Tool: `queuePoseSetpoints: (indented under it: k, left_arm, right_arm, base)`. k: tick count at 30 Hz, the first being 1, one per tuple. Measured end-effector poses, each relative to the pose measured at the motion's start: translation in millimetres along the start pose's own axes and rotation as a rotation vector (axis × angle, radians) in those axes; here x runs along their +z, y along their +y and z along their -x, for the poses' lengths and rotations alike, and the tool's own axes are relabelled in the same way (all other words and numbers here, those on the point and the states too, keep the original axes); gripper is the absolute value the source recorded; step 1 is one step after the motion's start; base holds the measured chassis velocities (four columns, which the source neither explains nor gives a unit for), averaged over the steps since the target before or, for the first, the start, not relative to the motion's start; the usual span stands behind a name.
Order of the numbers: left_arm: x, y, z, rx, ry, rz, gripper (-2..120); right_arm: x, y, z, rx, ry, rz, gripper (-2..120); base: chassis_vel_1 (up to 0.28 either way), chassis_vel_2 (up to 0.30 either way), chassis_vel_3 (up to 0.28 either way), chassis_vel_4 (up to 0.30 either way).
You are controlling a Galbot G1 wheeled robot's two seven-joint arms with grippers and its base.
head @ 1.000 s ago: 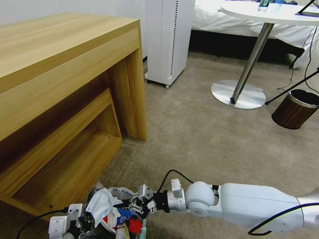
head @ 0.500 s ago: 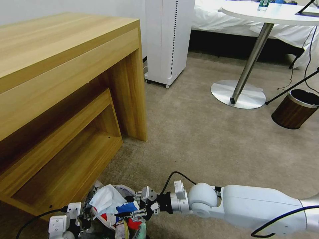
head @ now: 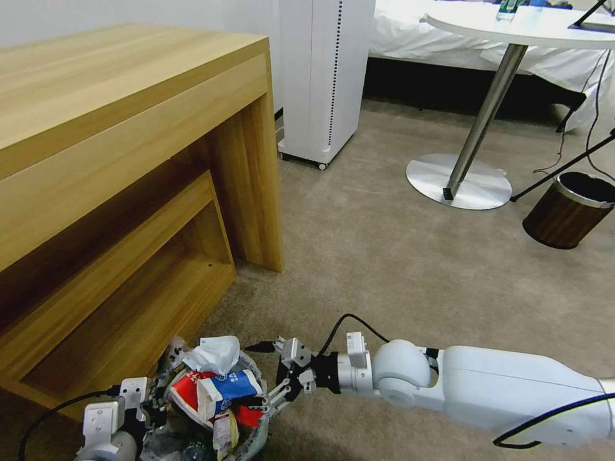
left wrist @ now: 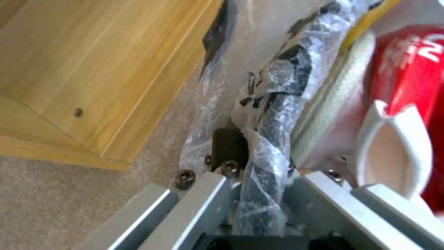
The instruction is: Pick up the trash bin and place the garbage on the floor into it.
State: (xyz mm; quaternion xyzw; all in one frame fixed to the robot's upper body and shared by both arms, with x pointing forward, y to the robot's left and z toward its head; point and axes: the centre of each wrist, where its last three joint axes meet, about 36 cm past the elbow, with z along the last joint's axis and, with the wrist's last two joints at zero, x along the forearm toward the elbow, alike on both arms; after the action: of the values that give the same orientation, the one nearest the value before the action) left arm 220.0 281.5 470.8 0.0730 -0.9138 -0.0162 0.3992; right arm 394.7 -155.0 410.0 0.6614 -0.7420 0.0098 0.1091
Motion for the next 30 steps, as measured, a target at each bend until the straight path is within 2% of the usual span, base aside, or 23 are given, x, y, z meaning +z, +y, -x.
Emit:
queuePoseSetpoints:
  k: [6,8,9,12,13,14,16,21,29,30]
  left_arm:
    - [-6.1,-0.9,1,0.022,0.007,-0.021,0]
    - [-14.0,-0.4,-2,0.050,0.016,-0.023,0]
    - [-14.0,-0.4,-2,0.050,0.016,-0.023,0]
    - [-19.2,-1.0,-4,0.073,0.037,-0.022,0]
    - [-19.2,-1.0,-4,0.073,0.037,-0.022,0]
    - [-20.0,-2.7,-5,0.092,0.051,-0.017,0]
    - [-23.4,-4.9,-4,0.116,0.056,-0.013,0]
    - [-28.7,-7.6,-1,0.140,0.050,-0.002,0]
    - [-65.8,-17.4,15,0.203,-0.012,-0.004,0]
    - [-65.8,-17.4,15,0.203,-0.012,-0.004,0]
  right_arm:
    - [-3,-6,-24,0.049,-0.023,-0.012,100]
    - [-18,-12,-52,0.094,-0.064,-0.061,100]
    - [-18,-12,-52,0.094,-0.064,-0.061,100]
    - [-37,-13,-96,0.164,-0.085,-0.110,100]
    - [-37,-13,-96,0.164,-0.085,-0.110,100]
    - [-44,-10,-120,0.195,-0.073,-0.142,100]
    - [-53,-5,-139,0.225,-0.057,-0.175,100]
    - [-65,1,-162,0.291,-0.054,-0.201,100]
    - [-92,-22,-185,0.450,-0.115,-0.228,100]
    - [-92,-22,-185,0.450,-0.115,-0.228,100]
  base:
    - [0.000,0.000,0.000,0.000]
    - [0.000,0.000,0.000,0.000]
    - [0.000,0.000,0.000,0.000]
    - [0.000,0.000,0.000,0.000]
    - [0.000,0.000,0.000,0.000]
    - [0.000,0.000,0.000,0.000]
    - [0.000,0.000,0.000,0.000]
    - [0.000,0.000,0.000,0.000]
    - [0.000,0.000,0.000,0.000]
    - [0.000,0.000,0.000,0.000]
